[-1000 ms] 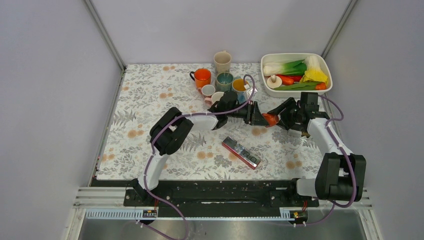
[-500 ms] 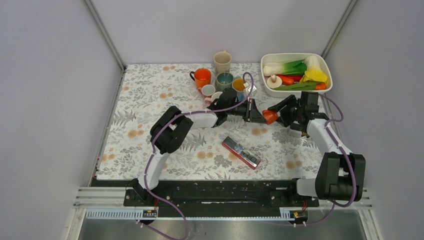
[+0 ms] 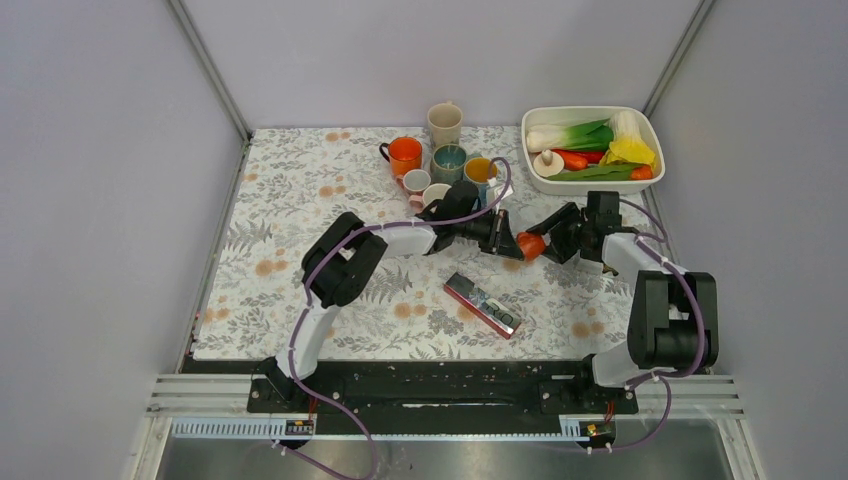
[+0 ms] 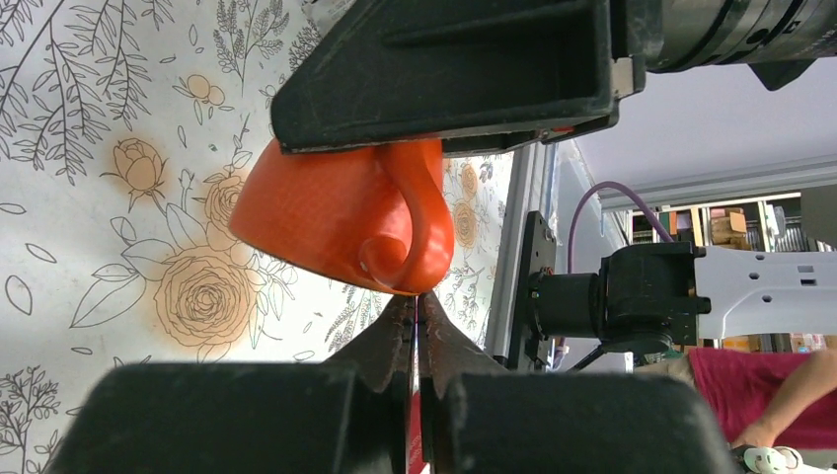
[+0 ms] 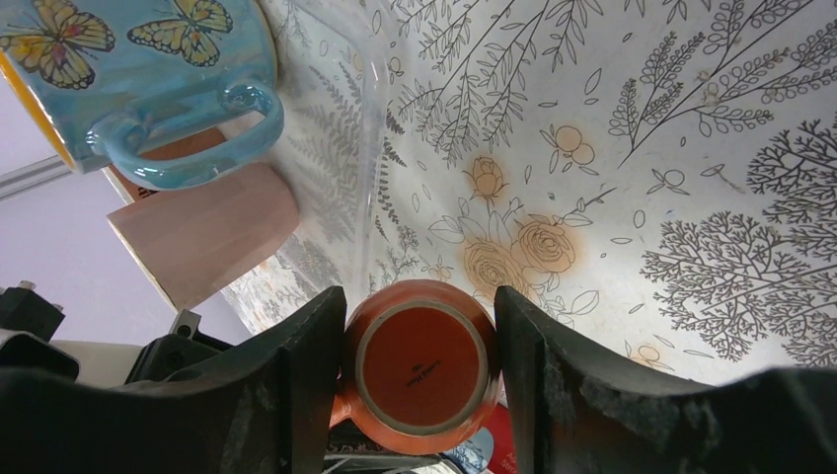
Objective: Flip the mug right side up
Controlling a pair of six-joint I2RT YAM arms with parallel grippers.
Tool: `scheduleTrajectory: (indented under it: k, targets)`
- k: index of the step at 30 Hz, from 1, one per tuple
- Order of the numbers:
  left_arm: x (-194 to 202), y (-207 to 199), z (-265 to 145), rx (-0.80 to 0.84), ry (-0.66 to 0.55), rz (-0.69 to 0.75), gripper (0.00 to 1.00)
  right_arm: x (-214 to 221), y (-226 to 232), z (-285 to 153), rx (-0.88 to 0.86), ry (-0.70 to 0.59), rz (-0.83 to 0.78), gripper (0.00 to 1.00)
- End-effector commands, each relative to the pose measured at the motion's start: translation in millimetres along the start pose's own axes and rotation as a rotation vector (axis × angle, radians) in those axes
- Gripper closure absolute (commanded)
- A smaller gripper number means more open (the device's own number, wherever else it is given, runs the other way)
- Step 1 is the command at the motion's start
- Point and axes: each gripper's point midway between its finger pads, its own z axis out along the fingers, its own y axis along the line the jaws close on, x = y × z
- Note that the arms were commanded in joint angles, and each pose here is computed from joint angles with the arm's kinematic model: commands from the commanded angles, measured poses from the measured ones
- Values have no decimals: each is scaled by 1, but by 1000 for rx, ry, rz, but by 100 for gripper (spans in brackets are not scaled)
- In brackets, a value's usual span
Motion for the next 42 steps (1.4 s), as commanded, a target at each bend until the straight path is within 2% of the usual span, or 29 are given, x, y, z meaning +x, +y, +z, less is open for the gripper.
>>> scheduleTrajectory:
  k: [1,3,6,8,13,19,23,25,26,30,34,37,41,42]
  targets:
    - [-41,-25,8,70,-121,157,100,27,3,6,-24,102,11,55]
    - [-43,-28,11,93,-116,149,97,27,3,8,-31,101,29,58]
    - [-48,-32,11,111,-135,147,73,27,4,10,-48,97,54,60]
    - [-50,-31,11,105,-141,142,65,26,6,10,-56,94,67,61]
    - [-52,-16,13,47,-149,113,65,36,16,10,-89,111,75,62]
    - [-62,11,10,-113,-143,143,57,42,14,2,-105,63,132,65]
    - [-65,12,10,-134,-138,176,51,47,12,3,-96,48,158,66]
    - [-65,10,10,-118,-135,184,54,52,16,4,-112,53,168,66]
    - [-65,8,11,-107,-135,186,61,52,20,5,-129,54,164,66]
    - [-61,-1,10,-58,-128,169,100,56,17,9,-117,64,163,65]
    - [-64,4,6,-74,-133,171,100,55,12,9,-94,53,149,53]
    - [-59,14,3,-137,-86,206,100,55,3,10,-40,52,130,38]
    - [-55,27,-7,-255,-6,335,100,44,-2,5,32,6,52,10]
    - [-55,28,-11,-277,19,372,100,41,-1,3,43,-4,36,8]
